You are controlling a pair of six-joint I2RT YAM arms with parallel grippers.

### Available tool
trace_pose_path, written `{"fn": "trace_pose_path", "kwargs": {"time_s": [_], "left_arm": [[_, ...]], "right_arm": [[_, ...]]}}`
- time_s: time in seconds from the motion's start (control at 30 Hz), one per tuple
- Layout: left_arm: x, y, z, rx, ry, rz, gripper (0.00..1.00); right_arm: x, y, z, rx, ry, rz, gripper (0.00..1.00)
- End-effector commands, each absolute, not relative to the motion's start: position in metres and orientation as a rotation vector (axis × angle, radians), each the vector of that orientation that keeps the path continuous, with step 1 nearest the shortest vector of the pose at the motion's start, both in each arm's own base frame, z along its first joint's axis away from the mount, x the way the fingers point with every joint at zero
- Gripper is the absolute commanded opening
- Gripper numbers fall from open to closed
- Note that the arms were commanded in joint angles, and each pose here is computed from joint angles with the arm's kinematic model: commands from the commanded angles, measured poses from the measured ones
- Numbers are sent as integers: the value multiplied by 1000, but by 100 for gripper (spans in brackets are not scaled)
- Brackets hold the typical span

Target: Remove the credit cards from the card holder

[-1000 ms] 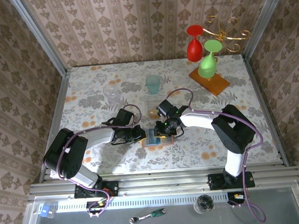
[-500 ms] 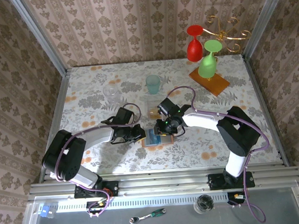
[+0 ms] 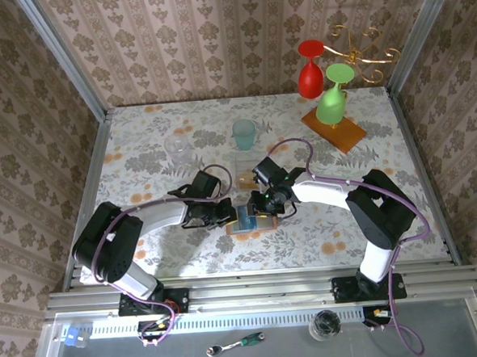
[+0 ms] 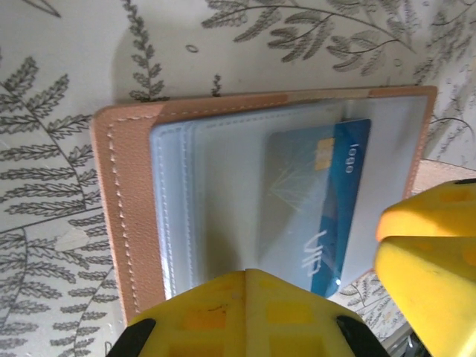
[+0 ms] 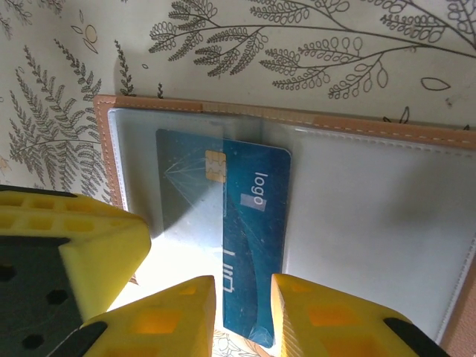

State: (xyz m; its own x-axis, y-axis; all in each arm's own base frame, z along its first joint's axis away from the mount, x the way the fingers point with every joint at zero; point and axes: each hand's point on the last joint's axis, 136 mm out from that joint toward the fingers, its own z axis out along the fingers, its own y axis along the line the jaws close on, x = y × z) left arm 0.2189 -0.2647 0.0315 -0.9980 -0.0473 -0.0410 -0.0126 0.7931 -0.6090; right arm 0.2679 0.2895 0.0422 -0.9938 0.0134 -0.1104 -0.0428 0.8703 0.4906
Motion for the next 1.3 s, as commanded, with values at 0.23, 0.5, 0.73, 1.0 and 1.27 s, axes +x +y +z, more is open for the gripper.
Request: {"fn": "trace_pose_path", "kwargs": {"time_s": [0.23,0.5,0.73,1.0,1.27], "left_arm": [[221,-266,25,-27,2938,-962,0],[223,-267,31,-21,2930,-967,0],[226,-274,43,-5,2901,-1002,3],[225,-274,36,-4,2918,-997,2],[219,-268,21,-14,2961,-955,0]], "right_arm": [[263,282,32,23,2960,789,29],[263,284,23,59,2964,854,30],[263,286,22,72,2956,889,29],[264,286,24,79,2948,907,28],[266,289,24,79,2946,925,28]]}}
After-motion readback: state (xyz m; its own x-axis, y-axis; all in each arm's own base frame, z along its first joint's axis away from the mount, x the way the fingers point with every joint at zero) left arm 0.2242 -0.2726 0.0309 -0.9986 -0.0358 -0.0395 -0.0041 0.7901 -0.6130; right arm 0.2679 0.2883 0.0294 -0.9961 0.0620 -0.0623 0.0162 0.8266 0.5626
